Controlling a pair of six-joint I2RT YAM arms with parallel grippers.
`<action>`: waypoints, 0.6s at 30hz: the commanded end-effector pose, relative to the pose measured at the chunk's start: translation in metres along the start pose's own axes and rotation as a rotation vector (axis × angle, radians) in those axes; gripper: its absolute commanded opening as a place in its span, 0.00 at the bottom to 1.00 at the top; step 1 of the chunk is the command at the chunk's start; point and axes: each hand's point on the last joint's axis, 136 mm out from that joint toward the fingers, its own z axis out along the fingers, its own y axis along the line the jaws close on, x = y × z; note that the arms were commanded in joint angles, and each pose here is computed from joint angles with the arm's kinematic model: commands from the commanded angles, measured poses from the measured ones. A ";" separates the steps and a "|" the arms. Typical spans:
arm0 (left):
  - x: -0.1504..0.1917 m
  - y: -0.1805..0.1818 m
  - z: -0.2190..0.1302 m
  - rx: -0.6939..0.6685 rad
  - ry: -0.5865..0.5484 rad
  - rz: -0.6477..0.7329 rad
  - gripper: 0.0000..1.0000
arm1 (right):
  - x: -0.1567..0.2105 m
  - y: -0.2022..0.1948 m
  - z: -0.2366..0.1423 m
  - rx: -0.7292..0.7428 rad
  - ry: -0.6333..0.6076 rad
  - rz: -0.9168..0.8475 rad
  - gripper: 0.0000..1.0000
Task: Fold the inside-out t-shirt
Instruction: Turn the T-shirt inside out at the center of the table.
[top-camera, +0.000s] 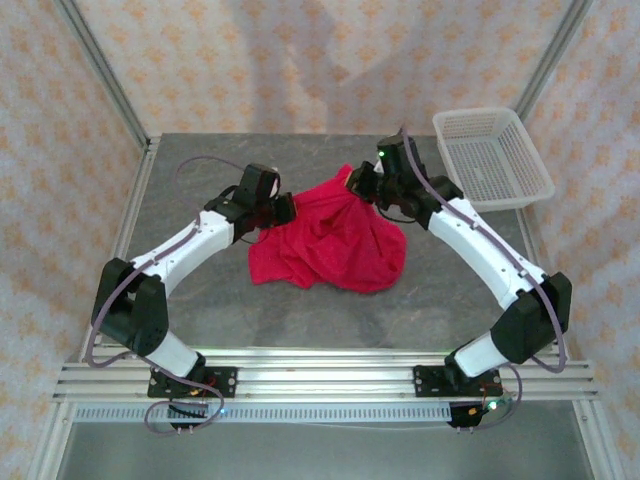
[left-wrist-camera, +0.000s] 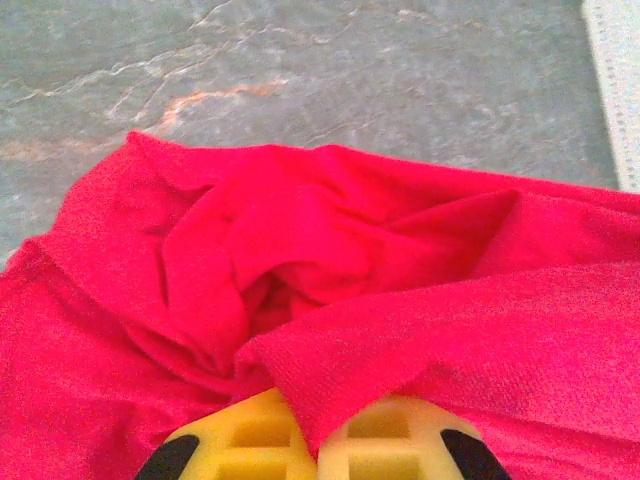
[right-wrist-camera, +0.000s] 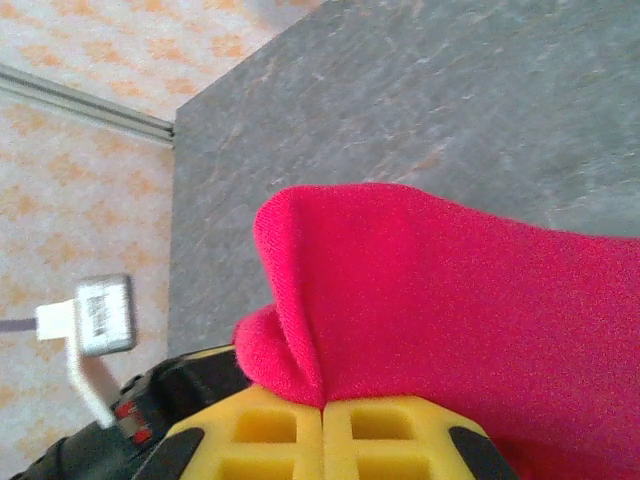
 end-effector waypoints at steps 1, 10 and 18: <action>-0.003 0.010 0.008 -0.023 -0.003 -0.023 0.00 | -0.021 -0.010 -0.015 0.026 -0.027 0.010 0.00; 0.009 -0.019 0.032 0.051 0.037 -0.050 0.00 | -0.015 -0.109 0.137 0.235 0.220 0.097 0.07; 0.003 -0.030 0.036 0.072 0.036 -0.062 0.00 | -0.013 -0.124 0.110 0.415 0.267 -0.037 0.44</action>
